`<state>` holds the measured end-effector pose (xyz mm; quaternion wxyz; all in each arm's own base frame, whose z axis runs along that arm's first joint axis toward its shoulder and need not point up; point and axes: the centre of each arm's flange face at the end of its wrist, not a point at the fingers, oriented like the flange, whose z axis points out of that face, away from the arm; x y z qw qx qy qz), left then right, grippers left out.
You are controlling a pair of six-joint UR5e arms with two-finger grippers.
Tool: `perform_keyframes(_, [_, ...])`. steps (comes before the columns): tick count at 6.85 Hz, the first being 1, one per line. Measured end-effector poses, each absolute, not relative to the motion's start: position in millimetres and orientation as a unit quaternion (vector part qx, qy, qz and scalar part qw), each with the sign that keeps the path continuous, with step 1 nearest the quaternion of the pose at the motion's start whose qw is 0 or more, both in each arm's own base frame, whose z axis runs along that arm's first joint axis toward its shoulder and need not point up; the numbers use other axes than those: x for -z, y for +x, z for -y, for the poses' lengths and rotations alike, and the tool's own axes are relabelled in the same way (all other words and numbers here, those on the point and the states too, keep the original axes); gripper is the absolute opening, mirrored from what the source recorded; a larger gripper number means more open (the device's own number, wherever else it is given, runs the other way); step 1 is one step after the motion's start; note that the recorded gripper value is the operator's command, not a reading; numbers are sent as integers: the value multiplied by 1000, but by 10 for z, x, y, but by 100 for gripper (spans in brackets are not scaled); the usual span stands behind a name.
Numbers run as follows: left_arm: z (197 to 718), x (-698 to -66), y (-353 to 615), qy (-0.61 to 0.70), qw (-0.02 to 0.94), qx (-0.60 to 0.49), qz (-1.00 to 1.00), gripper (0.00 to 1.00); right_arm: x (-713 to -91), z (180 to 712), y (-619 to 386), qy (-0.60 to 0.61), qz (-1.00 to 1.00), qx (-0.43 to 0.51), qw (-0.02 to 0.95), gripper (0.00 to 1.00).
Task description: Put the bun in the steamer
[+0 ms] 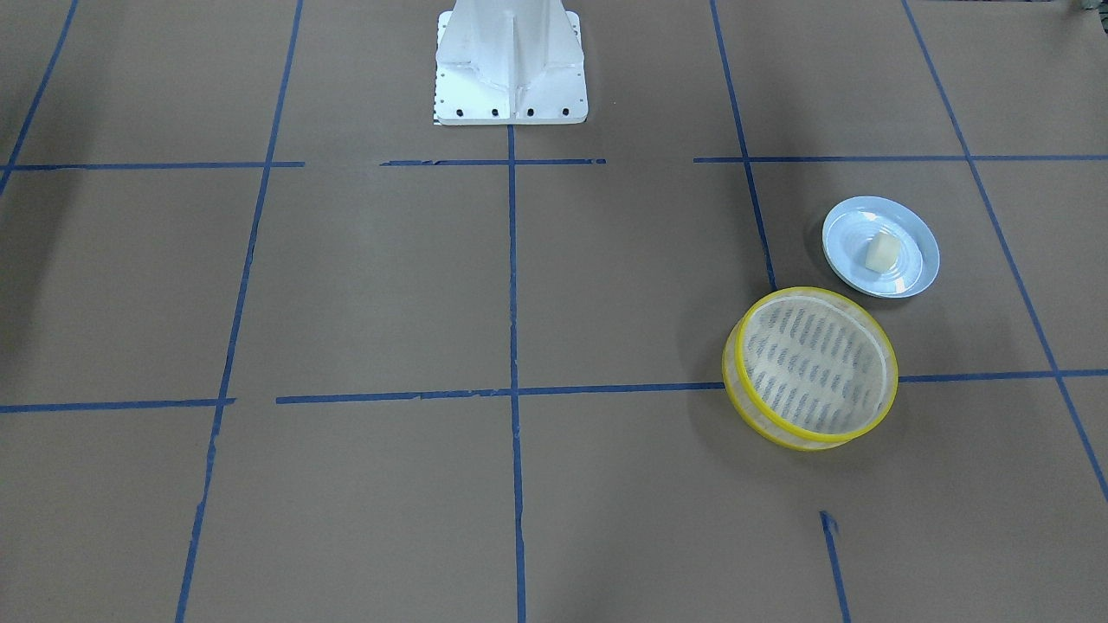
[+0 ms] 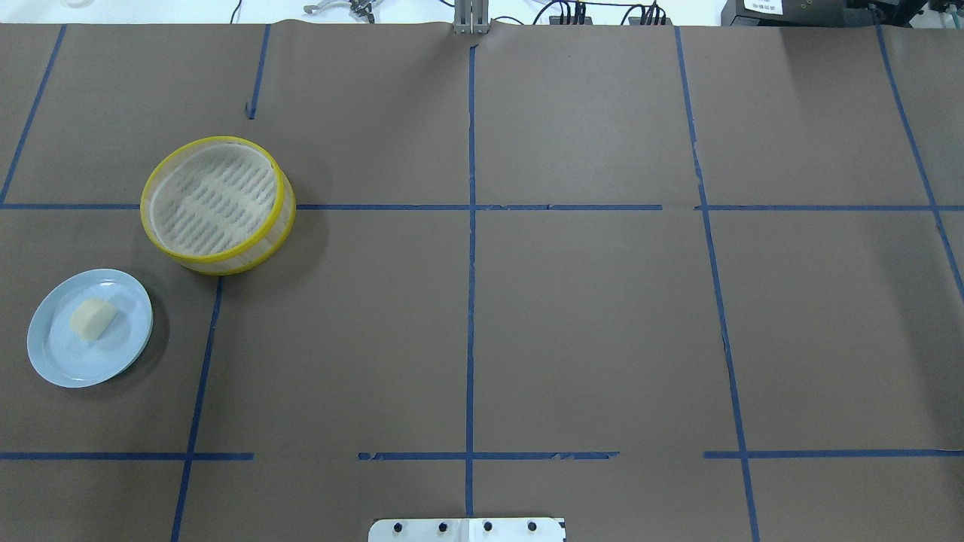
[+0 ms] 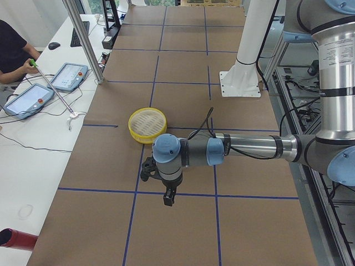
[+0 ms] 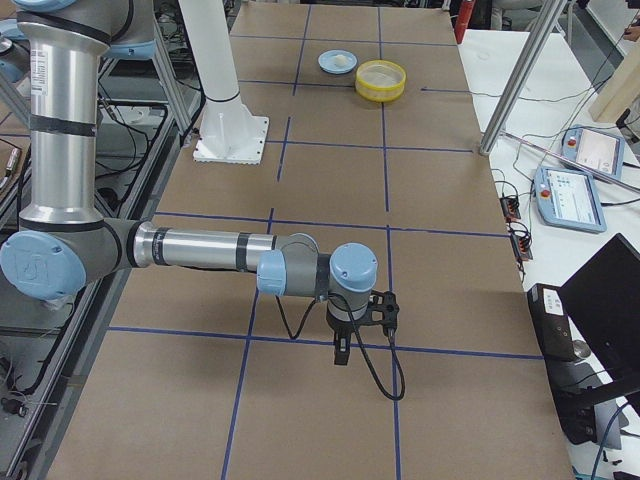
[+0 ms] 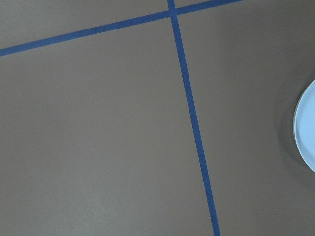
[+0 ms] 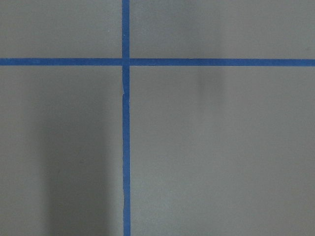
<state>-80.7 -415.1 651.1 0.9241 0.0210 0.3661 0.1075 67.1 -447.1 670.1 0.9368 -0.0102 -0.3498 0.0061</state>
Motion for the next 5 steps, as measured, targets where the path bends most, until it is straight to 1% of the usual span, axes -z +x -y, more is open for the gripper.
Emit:
perform_keyframes(3, [4351,-6308,-832,45,925,-114,-361,100,-6704,4471,672,-11,350,-6,937,100])
perform_keyframes(5, [4552,-5694,-870,86,928,-85,-351,100,-6700,4471,672,-10,350,-6,937,100])
